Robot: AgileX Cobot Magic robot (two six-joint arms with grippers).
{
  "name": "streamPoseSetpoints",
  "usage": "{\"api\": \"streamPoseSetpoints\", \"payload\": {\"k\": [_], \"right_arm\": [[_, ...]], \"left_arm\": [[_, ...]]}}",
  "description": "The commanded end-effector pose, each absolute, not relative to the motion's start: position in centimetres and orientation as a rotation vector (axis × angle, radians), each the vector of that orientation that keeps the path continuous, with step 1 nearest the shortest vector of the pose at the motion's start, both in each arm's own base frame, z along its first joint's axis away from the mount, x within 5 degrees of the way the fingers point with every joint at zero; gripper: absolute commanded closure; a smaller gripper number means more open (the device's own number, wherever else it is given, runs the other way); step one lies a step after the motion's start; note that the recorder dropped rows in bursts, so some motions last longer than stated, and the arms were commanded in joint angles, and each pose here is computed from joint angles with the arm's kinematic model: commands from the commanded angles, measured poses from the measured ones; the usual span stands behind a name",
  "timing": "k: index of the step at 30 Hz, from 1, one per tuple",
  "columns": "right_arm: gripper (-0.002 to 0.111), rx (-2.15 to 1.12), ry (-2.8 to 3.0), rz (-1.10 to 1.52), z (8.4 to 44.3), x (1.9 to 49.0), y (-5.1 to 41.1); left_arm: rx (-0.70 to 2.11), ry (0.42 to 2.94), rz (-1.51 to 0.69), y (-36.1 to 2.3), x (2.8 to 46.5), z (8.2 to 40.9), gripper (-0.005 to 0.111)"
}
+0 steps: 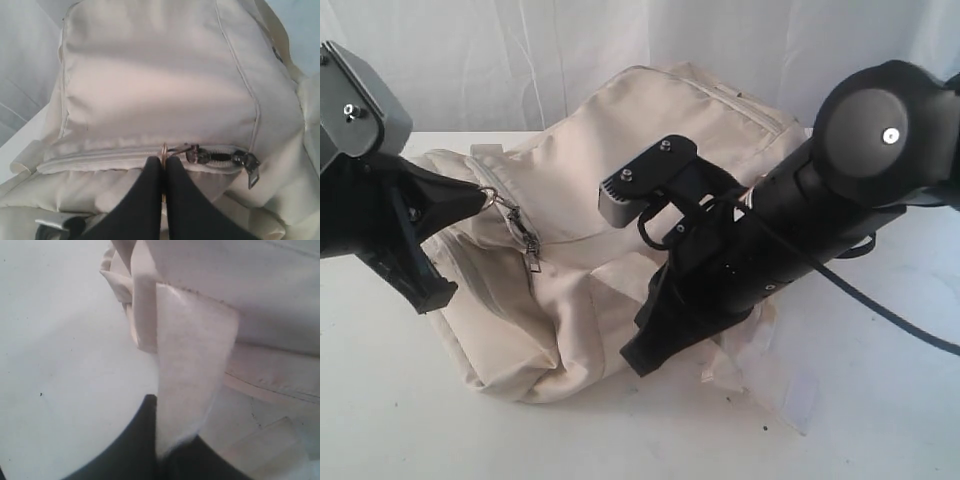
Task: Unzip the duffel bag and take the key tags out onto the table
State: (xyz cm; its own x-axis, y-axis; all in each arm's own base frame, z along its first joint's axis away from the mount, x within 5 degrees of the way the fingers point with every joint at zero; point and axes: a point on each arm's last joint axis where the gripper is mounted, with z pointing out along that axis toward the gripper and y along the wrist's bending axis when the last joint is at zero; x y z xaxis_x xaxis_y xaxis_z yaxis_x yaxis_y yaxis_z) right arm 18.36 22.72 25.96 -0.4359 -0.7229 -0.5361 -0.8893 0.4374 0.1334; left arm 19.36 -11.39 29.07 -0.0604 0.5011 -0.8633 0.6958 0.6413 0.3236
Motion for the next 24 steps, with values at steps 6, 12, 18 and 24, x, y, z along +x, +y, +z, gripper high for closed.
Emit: {"api": "streamPoseSetpoints", "payload": {"k": [6, 12, 18, 24], "right_arm": [[0.053, -1.297, 2.171, 0.544, 27.3, 19.0, 22.8], [0.042, -1.248, 1.916, 0.534, 30.9, 19.6, 23.2], [0.042, -1.309, 1.771, 0.559, 30.6, 18.9, 25.7], [0.042, -1.314, 1.659, 0.486, 28.4, 18.6, 29.3]], "left_arm": [[1.024, 1.647, -0.356, -12.4, 18.7, 31.0, 0.107], [1.015, 1.650, -0.355, -12.0, 18.1, 31.7, 0.107], [1.018, 1.672, -0.325, -11.6, 17.6, 31.8, 0.107], [1.019, 1.675, -0.323, -11.6, 17.6, 31.8, 0.107]]}}
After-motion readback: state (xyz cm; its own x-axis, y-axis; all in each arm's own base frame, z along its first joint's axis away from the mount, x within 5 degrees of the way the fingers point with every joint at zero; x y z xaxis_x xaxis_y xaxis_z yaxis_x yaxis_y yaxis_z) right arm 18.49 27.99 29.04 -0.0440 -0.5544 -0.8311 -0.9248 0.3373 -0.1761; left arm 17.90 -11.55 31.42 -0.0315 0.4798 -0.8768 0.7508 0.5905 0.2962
